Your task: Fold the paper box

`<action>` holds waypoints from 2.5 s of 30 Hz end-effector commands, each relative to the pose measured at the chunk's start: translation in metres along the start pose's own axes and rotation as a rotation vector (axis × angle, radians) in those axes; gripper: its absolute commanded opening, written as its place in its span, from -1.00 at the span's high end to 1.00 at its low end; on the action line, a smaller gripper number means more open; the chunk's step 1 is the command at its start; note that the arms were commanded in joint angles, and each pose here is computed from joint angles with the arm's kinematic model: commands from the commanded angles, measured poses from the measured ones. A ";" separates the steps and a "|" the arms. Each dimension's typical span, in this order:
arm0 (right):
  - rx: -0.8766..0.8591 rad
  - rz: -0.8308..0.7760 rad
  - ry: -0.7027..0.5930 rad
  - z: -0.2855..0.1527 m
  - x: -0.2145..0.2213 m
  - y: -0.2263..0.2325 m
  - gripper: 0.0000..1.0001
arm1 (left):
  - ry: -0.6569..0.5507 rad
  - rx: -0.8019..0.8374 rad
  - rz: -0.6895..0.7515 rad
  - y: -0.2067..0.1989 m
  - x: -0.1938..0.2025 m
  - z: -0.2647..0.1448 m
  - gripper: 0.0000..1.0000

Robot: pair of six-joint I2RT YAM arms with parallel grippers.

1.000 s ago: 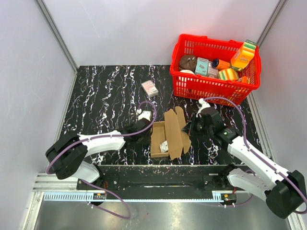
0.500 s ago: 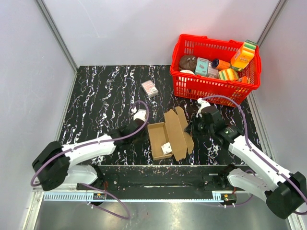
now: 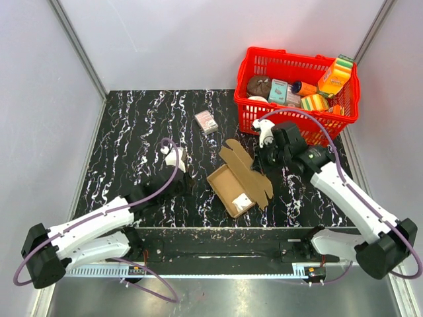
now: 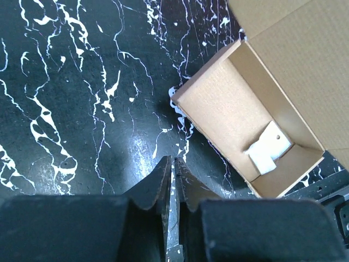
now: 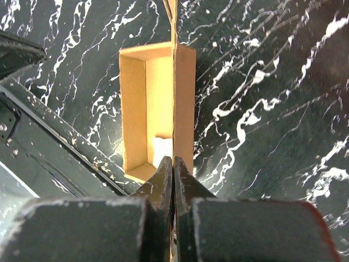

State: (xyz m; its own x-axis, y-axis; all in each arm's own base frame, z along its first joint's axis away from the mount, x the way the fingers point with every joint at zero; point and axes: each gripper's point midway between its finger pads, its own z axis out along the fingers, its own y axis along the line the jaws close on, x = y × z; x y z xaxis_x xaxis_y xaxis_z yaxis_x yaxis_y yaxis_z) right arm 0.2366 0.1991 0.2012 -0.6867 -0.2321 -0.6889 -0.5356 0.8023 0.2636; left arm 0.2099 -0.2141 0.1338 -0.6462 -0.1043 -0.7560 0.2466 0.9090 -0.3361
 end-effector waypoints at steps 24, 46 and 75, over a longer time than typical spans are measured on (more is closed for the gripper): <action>-0.287 -0.616 0.203 0.046 -0.028 0.010 0.98 | -0.074 -0.038 -0.020 0.022 -0.019 -0.027 0.74; -0.249 -0.816 0.189 0.075 -0.048 0.004 0.41 | -0.067 -0.058 -0.034 0.035 -0.008 -0.032 0.69; 0.099 -0.172 -0.340 -0.033 -0.129 0.008 -0.68 | -0.170 -0.037 -0.029 0.024 -0.048 -0.034 -0.18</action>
State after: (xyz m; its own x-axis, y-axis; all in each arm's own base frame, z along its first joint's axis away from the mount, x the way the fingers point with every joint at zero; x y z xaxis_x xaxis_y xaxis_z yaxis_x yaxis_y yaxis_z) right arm 0.3173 0.2334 0.3014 -0.2820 -0.3996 -0.8722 -0.7140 0.6947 -0.0874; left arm 0.2024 -0.1651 0.1446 -0.6048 -0.1378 -0.7844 0.1802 0.9357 -0.3033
